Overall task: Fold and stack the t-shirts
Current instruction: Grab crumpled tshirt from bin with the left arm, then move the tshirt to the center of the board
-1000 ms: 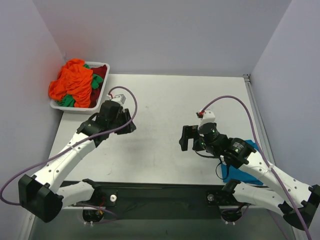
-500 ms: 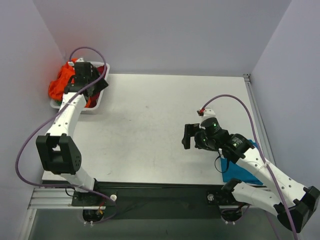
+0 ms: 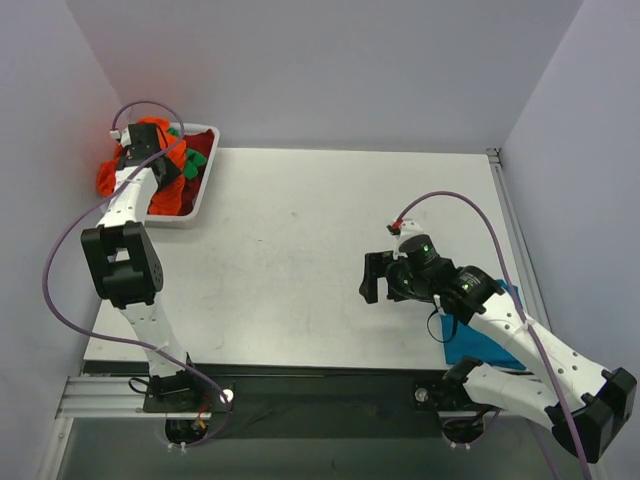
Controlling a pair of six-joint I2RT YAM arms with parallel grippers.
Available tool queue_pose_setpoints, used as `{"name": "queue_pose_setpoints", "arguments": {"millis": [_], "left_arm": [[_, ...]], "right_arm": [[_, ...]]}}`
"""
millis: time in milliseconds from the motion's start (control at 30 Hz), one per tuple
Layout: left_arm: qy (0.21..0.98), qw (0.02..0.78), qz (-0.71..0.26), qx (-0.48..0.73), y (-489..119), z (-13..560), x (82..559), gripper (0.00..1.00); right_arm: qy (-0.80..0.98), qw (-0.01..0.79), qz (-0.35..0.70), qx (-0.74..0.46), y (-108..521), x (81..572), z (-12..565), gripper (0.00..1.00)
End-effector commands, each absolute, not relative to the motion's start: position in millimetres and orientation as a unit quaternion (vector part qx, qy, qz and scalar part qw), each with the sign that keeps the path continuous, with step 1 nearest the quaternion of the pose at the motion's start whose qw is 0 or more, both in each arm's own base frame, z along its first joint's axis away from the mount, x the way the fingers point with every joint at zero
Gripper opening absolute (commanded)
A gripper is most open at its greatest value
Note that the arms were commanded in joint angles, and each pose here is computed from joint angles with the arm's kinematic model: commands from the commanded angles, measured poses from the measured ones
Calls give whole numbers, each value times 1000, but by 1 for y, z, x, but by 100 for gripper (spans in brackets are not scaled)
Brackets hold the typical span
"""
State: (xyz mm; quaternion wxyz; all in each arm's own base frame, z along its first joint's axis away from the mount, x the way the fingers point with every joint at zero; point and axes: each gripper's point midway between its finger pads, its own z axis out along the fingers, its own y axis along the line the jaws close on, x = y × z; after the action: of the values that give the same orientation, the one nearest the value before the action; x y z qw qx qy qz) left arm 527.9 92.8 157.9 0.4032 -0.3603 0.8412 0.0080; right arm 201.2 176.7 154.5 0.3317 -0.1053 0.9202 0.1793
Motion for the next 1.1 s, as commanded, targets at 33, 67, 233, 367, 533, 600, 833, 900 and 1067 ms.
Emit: {"name": "queue_pose_setpoints", "arguments": {"millis": [33, 67, 233, 367, 533, 600, 833, 900, 1067], "left_arm": [[825, 436, 19, -358, 105, 185, 532, 36], [822, 443, 15, -358, 106, 194, 530, 33], [807, 479, -4, -346, 104, 240, 522, 14], [790, 513, -27, -334, 96, 283, 511, 1], [765, 559, -59, -313, 83, 339, 495, 0], [751, 584, -78, -299, 75, 372, 482, 0], [669, 695, -165, -204, 26, 507, 412, 0], [635, 731, -193, -158, 1, 547, 378, 0], [576, 777, -237, -89, -37, 601, 312, 0]], "right_arm": [[924, 323, 171, -110, 174, 201, 148, 100], [924, 324, 172, -109, 175, 202, 148, 100], [925, 320, 172, -112, 176, 203, 147, 100], [924, 320, 174, -113, 177, 202, 148, 100], [925, 323, 167, -110, 174, 204, 147, 100], [925, 323, 166, -111, 174, 204, 147, 100], [923, 336, 158, -102, 171, 210, 152, 100], [921, 342, 159, -97, 171, 212, 157, 100], [915, 356, 171, -88, 172, 212, 169, 100]]}}
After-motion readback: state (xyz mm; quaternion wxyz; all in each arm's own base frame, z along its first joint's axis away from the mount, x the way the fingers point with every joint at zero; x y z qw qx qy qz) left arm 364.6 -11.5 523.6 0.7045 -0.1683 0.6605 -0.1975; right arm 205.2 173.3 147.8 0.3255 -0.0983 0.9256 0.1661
